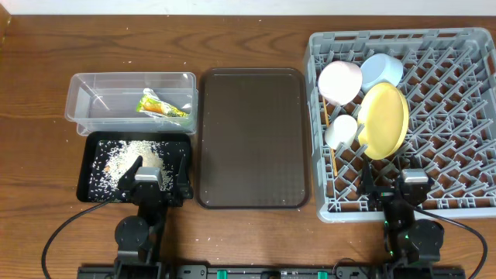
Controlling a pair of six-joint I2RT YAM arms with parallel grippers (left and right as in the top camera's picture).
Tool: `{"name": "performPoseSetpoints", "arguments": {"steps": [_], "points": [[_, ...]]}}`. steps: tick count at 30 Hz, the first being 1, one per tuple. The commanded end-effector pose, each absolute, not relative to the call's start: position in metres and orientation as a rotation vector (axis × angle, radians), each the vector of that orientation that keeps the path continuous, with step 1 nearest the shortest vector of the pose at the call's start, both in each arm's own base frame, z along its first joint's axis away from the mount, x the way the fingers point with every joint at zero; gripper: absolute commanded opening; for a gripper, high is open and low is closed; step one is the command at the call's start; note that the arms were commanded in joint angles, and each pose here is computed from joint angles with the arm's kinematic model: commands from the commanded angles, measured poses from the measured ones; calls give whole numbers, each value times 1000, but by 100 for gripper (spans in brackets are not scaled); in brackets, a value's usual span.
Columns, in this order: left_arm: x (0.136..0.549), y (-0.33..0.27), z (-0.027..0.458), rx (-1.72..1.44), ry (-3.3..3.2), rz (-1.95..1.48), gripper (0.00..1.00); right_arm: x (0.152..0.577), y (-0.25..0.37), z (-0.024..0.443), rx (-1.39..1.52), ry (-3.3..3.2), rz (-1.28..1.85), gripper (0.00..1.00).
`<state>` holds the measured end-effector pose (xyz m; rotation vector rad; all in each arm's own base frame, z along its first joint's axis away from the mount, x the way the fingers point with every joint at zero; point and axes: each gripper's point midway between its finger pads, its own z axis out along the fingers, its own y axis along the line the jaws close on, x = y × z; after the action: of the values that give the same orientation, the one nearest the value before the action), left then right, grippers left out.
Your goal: Sort waste into correct bins and load items into the dishwasher rack
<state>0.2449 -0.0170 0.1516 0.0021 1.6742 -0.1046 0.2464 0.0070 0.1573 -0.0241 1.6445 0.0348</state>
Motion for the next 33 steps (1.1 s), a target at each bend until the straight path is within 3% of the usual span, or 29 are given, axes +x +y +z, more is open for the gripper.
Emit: {"name": "performPoseSetpoints", "arguments": {"steps": [1,33], "points": [[244,-14,138,-11,1720,-96,99,246,10,157,-45,1643,32,99],[244,-14,137,-12,1723,-96,99,246,10,157,-45,1642,32,99]]}}
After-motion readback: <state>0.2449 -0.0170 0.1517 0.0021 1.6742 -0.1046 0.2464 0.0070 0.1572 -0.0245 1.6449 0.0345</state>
